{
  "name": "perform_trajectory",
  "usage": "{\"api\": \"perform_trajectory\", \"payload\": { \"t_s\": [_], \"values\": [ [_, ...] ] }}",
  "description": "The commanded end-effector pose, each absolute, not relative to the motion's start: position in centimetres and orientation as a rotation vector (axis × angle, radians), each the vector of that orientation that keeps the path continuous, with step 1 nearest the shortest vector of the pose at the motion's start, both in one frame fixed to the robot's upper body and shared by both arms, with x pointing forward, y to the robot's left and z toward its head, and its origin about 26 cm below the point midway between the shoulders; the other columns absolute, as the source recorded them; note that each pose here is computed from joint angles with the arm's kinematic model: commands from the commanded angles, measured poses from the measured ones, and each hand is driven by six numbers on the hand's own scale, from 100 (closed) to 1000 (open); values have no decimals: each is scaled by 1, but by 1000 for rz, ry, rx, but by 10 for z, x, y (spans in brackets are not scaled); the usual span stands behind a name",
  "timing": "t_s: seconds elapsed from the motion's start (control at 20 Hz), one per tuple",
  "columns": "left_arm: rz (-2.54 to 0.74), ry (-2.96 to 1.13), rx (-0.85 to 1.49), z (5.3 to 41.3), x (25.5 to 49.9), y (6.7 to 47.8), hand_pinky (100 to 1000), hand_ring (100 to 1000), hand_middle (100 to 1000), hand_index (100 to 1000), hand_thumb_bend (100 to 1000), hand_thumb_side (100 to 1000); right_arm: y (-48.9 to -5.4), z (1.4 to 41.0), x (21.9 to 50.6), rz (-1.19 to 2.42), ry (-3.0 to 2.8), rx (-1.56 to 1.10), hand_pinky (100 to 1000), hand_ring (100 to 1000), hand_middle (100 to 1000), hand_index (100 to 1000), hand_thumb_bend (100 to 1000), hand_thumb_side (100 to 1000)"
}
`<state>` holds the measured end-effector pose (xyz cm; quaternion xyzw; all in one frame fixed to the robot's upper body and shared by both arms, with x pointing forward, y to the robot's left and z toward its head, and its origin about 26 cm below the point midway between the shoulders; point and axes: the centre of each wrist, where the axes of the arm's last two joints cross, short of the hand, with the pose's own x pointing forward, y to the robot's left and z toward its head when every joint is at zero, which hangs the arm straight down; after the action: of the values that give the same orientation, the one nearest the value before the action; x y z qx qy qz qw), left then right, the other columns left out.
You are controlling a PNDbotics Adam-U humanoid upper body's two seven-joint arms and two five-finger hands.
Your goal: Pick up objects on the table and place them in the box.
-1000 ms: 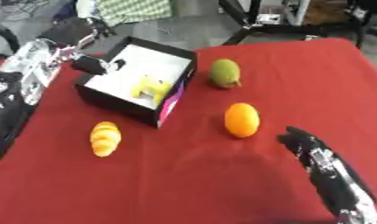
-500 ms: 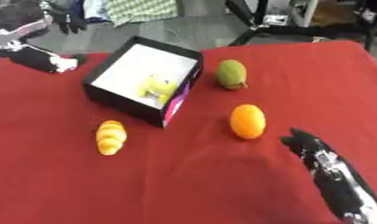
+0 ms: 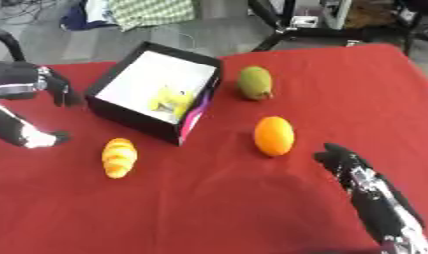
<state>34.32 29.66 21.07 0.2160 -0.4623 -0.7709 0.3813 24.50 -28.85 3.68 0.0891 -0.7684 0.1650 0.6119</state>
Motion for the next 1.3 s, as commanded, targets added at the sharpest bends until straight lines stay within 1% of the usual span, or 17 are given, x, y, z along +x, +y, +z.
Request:
{"api": "perform_trajectory", "payload": {
  "t_s": [0.05, 0.1, 0.2, 0.35, 0.65, 0.9, 1.15, 1.3],
  "values": [
    [-1952, -1080, 579, 199, 348, 305, 732, 625, 622, 810, 315, 461, -292, 44, 248, 398, -1788, 187, 1000, 908, 757, 895, 100, 855],
    [-1937, -1058, 585, 191, 351, 307, 731, 627, 625, 811, 332, 462, -292, 44, 248, 398, -1787, 188, 1000, 908, 757, 895, 100, 857],
    [-1911, -1036, 615, 178, 357, 309, 733, 636, 636, 818, 333, 454, -291, 44, 248, 399, -1787, 189, 1000, 908, 757, 895, 100, 856],
    [-1884, -1035, 670, 163, 365, 307, 737, 646, 651, 827, 355, 465, -291, 44, 248, 400, -1787, 191, 1000, 908, 757, 895, 100, 857],
    [-1876, -1095, 743, 149, 376, 291, 743, 659, 673, 844, 391, 491, -290, 43, 248, 402, -1784, 197, 1000, 908, 757, 895, 100, 857],
    [-1935, -1101, 700, 141, 381, 276, 752, 675, 699, 867, 413, 523, -290, 43, 248, 401, -1784, 198, 1000, 908, 756, 895, 100, 855],
    [-1980, -1096, 678, 140, 383, 267, 748, 670, 698, 866, 405, 498, -290, 43, 248, 402, -1784, 198, 1000, 908, 756, 895, 100, 857],
    [-2007, -1093, 681, 135, 384, 262, 735, 654, 681, 856, 372, 456, -290, 43, 248, 402, -1785, 198, 1000, 908, 756, 895, 100, 857]
  ]
}}
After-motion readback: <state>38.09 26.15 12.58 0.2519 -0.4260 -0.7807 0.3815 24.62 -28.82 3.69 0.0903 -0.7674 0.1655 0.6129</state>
